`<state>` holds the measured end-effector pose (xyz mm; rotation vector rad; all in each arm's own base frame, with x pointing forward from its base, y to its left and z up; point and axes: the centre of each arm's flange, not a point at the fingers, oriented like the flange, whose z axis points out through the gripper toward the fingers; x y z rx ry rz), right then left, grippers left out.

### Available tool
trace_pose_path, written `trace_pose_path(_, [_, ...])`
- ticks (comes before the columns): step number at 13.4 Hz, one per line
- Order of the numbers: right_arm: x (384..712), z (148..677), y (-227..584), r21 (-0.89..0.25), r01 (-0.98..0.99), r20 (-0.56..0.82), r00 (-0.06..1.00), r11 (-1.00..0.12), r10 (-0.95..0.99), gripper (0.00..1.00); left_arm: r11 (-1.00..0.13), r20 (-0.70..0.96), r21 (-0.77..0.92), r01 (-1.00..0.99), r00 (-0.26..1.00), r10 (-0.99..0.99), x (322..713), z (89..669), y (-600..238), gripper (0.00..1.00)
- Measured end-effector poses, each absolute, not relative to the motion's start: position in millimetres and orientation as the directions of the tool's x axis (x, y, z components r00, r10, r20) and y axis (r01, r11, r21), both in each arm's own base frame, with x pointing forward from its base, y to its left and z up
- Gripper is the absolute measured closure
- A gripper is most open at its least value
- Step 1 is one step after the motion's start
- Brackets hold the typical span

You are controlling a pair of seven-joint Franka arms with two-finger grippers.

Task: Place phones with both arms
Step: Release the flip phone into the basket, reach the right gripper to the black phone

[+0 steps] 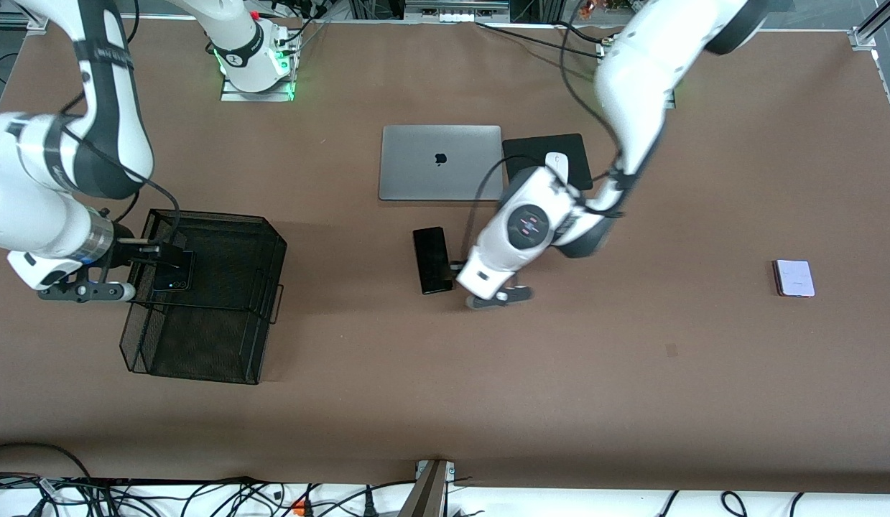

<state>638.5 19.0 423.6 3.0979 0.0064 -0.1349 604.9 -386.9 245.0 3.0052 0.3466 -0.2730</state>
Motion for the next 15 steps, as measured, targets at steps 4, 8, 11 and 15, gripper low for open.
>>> trace_pose_path(4, [628.5, 448.4, 144.3, 0.043, 0.017, -0.063, 0.998, -0.999, 0.014, 0.00, -0.966, -0.304, -0.255, 0.035, 0.946, 0.115, 612.4, 281.8, -276.8, 0.00])
trace_pose_path(8, [587.2, 411.0, 329.3, 0.068, 0.080, -0.064, 0.995, -0.994, 0.075, 0.00, -0.980, -0.418, -0.182, -0.078, 0.909, 0.005, 654.3, 283.9, -112.7, 0.00])
trace_pose_path(11, [548.7, 372.1, 449.8, 0.061, 0.134, -0.047, 0.990, -0.989, 0.131, 0.00, -0.994, -0.428, -0.101, -0.032, 0.904, 0.014, 665.4, 285.2, 29.8, 0.00])
trace_pose_path(15, [531.0, 318.3, 499.2, 0.023, 0.192, -0.012, 0.981, -0.981, 0.192, 0.00, -0.999, -0.326, -0.049, 0.007, 0.945, 0.022, 661.0, 273.6, 144.8, 0.00])
